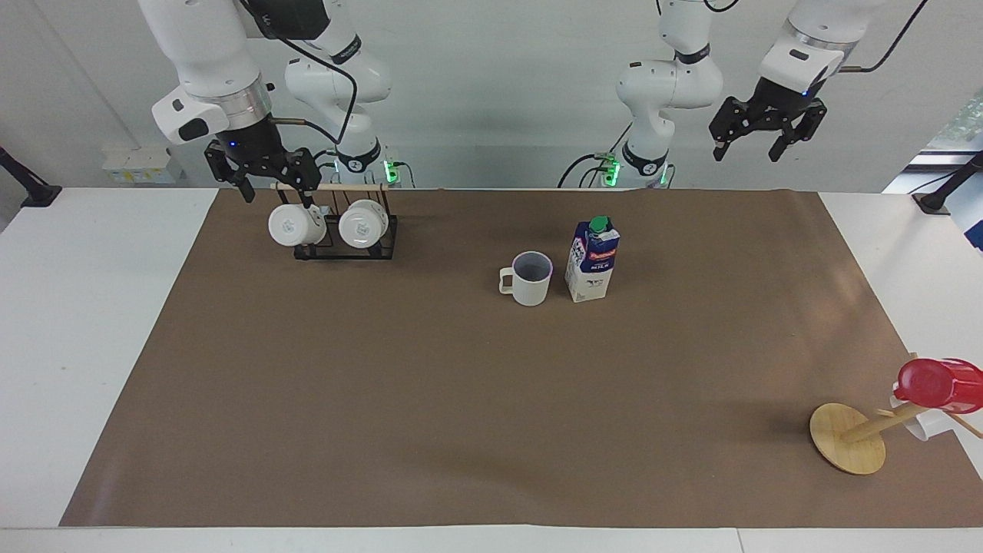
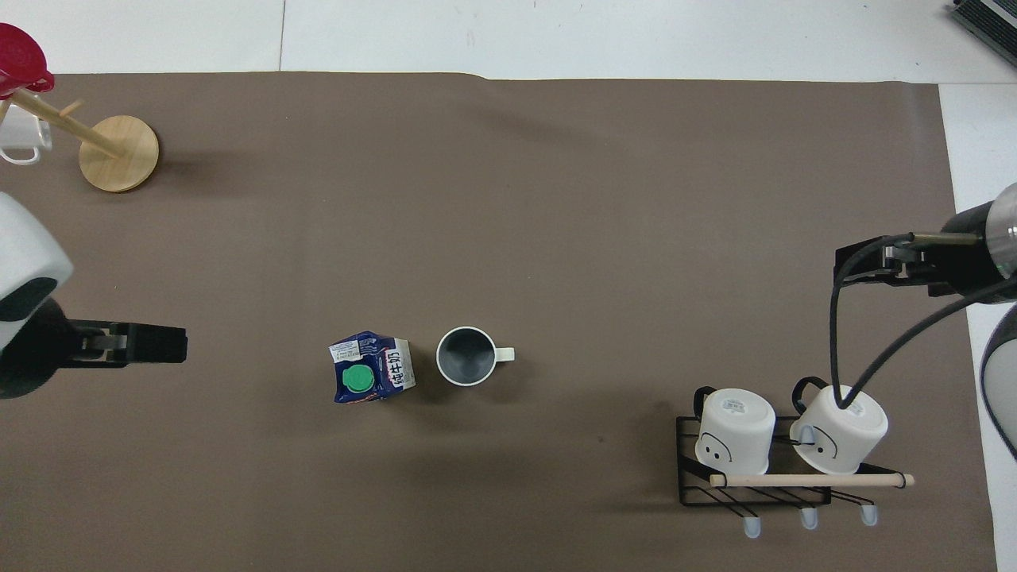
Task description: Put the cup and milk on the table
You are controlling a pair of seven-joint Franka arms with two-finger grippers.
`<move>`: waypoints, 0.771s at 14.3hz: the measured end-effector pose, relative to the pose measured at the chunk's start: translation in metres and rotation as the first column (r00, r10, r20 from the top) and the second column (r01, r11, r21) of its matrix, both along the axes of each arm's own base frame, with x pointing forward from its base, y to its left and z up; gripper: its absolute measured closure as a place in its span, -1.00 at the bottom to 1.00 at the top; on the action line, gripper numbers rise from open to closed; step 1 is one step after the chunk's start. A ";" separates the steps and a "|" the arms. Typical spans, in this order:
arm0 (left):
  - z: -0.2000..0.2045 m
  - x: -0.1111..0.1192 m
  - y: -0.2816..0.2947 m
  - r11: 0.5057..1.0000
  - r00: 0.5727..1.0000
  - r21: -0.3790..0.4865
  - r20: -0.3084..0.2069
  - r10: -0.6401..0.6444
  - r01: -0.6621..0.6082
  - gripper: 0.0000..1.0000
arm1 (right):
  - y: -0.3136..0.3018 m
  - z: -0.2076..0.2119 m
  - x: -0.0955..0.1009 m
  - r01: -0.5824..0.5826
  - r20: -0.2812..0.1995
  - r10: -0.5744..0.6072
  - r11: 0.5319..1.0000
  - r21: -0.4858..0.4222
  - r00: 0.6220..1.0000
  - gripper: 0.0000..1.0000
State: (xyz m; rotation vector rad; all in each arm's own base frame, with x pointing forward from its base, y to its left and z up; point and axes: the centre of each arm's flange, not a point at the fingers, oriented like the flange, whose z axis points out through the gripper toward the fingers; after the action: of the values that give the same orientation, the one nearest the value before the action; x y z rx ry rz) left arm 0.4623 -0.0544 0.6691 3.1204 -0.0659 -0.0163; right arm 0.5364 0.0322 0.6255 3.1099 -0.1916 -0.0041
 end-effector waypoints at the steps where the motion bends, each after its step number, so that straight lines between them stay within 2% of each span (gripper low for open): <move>1: 0.001 0.000 0.004 1.000 1.000 0.000 -0.001 0.004 -0.004 -1.00 | 0.000 0.000 0.000 0.000 0.000 0.000 1.000 0.000 1.000 -1.00; 11: 0.005 -0.003 0.004 1.000 1.000 0.000 0.002 0.003 -0.003 -1.00 | 0.000 0.000 0.000 0.000 0.000 0.000 1.000 0.000 1.000 -1.00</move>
State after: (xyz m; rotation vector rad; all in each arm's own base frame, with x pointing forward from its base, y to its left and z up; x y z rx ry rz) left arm 0.4591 -0.0503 0.6738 3.1206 -0.0618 -0.0127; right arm 0.5364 0.0322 0.6255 3.1099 -0.1916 -0.0041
